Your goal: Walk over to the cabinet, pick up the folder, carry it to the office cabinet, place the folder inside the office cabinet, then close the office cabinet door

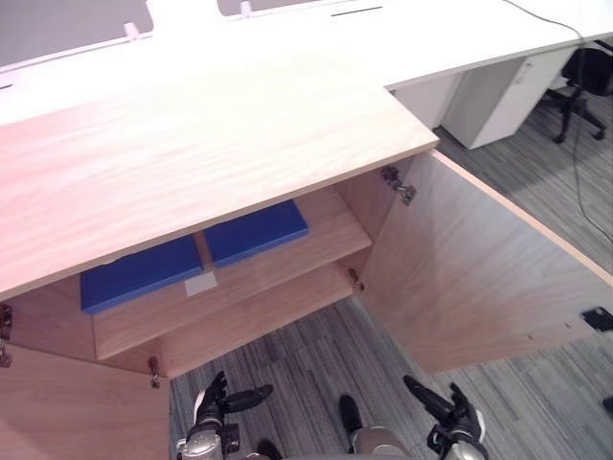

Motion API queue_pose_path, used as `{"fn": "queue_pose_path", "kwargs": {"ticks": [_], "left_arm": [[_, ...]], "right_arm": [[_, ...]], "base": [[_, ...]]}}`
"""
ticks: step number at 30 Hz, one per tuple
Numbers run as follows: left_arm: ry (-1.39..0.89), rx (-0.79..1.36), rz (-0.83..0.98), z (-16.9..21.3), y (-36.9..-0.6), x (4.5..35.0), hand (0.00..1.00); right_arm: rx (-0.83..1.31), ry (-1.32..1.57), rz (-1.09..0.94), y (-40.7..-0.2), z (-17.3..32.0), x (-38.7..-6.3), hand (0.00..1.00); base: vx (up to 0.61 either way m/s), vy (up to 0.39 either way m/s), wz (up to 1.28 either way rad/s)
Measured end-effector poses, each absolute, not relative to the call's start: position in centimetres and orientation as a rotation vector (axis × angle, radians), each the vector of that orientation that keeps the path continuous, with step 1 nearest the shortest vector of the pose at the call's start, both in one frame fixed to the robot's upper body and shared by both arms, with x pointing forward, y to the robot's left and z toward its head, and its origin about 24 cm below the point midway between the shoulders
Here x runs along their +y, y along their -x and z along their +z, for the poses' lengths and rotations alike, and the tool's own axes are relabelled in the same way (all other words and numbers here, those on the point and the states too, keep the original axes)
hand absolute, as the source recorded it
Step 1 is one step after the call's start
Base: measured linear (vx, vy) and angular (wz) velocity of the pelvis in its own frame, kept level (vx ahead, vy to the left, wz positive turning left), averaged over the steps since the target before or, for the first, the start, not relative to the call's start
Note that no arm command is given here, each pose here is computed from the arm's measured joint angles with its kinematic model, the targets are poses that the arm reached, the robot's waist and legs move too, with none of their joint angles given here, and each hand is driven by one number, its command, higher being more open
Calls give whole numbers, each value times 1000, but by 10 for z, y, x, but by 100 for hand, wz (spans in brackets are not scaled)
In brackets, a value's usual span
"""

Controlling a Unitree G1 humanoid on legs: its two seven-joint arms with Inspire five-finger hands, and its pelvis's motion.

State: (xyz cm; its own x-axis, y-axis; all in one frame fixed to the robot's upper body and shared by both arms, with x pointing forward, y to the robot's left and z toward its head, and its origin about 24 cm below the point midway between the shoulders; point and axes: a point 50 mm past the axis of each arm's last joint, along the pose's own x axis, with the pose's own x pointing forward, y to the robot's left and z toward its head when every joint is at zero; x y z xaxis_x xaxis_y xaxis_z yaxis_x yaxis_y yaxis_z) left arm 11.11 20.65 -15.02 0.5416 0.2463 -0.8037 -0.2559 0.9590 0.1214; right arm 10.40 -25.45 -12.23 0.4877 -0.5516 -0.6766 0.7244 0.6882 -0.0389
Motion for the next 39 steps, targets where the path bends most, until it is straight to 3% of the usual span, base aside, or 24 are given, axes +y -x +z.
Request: {"fn": "queue_pose_path", "kwargs": {"ticks": [7, 11, 19, 23, 29, 39], "left_arm": [[-27, 1007, 264, -155, -89, 212, 100], [-53, 1005, 225, -154, -88, 214, 100], [-65, 973, 201, -151, -94, 216, 100], [-65, 971, 203, -151, -94, 216, 100], [-73, 965, 186, -152, -97, 209, 100], [-46, 977, 186, -155, -103, 192, 100]], "right_arm": [[486, -141, -793, -130, -76, -304, 100], [349, -5, -684, -180, -37, -327, 100], [152, 126, -546, -254, 24, -334, 100], [144, 145, -532, -259, 27, -332, 100], [109, 157, -451, -235, 23, -311, 100], [168, -151, -199, -134, -3, -179, 100]], "base": [[-68, -23, -44], [-30, -18, -35], [28, 7, -14], [36, -4, -10], [15, -25, -7], [-14, -46, -11]]}}
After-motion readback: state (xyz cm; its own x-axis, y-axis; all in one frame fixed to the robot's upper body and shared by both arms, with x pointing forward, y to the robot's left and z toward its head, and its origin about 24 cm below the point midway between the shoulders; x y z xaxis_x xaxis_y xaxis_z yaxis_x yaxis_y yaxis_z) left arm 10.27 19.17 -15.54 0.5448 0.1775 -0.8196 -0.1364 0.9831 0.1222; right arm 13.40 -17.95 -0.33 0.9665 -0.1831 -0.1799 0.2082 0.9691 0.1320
